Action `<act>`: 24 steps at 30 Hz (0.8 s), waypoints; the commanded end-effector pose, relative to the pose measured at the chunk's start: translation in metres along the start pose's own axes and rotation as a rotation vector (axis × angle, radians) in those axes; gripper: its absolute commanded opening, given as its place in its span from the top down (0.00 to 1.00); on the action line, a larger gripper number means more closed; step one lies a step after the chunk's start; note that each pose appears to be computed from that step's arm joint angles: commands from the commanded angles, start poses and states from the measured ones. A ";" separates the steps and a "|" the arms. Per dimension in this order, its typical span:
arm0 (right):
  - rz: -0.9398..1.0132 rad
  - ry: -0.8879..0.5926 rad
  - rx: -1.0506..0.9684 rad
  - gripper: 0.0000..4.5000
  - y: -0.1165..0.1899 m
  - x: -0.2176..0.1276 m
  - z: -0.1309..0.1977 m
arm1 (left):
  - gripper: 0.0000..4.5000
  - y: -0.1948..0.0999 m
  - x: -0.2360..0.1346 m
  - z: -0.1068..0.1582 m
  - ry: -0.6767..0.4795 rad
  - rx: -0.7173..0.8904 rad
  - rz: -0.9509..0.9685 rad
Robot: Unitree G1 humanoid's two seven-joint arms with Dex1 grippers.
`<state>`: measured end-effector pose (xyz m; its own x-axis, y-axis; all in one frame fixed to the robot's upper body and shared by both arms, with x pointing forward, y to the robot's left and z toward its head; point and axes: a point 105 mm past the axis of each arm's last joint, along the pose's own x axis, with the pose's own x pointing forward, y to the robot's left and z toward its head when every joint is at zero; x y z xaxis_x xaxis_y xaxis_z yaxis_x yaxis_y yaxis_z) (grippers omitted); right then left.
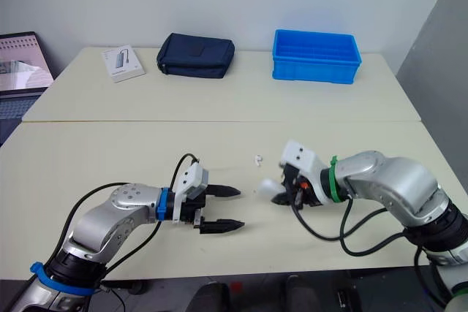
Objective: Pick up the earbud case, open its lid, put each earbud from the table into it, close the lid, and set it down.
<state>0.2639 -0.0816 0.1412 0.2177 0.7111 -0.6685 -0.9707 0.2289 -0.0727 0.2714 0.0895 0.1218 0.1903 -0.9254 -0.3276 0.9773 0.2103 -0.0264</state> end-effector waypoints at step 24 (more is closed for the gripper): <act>0.041 -0.016 -0.164 0.83 0.003 0.003 0.018 | 0.42 -0.004 0.031 0.025 -0.026 0.181 -0.093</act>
<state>0.2635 -0.0699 0.1386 0.1570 0.7172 -0.6790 -0.9876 0.1087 -0.1135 0.2774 0.0558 0.1280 0.1135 -0.9408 -0.3193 0.9917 0.0878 0.0939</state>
